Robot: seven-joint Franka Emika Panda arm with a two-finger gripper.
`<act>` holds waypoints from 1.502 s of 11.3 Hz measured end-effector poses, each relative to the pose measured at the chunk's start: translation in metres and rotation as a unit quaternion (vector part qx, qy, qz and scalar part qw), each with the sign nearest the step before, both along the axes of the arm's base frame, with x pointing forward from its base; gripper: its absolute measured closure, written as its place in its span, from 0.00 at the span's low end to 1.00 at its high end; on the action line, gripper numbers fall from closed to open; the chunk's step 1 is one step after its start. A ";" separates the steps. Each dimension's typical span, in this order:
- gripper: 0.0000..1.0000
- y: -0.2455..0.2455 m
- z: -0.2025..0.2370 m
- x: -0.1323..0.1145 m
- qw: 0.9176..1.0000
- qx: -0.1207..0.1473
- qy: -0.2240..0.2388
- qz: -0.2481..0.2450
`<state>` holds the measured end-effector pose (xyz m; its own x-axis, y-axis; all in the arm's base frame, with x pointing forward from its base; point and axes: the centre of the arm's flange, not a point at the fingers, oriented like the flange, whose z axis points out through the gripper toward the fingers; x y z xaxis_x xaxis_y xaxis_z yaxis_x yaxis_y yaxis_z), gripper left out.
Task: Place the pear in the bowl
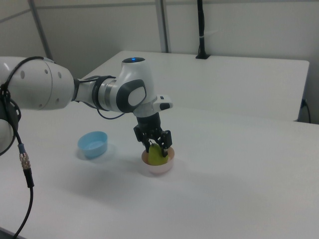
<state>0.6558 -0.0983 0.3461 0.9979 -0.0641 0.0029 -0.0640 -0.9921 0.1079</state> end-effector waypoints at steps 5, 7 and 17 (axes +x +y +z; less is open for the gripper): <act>0.02 -0.002 0.057 -0.001 1.000 -0.004 0.000 -0.007; 0.00 0.007 0.098 -0.005 1.000 -0.007 -0.005 -0.005; 0.00 0.105 0.244 -0.072 0.999 0.020 -0.026 0.030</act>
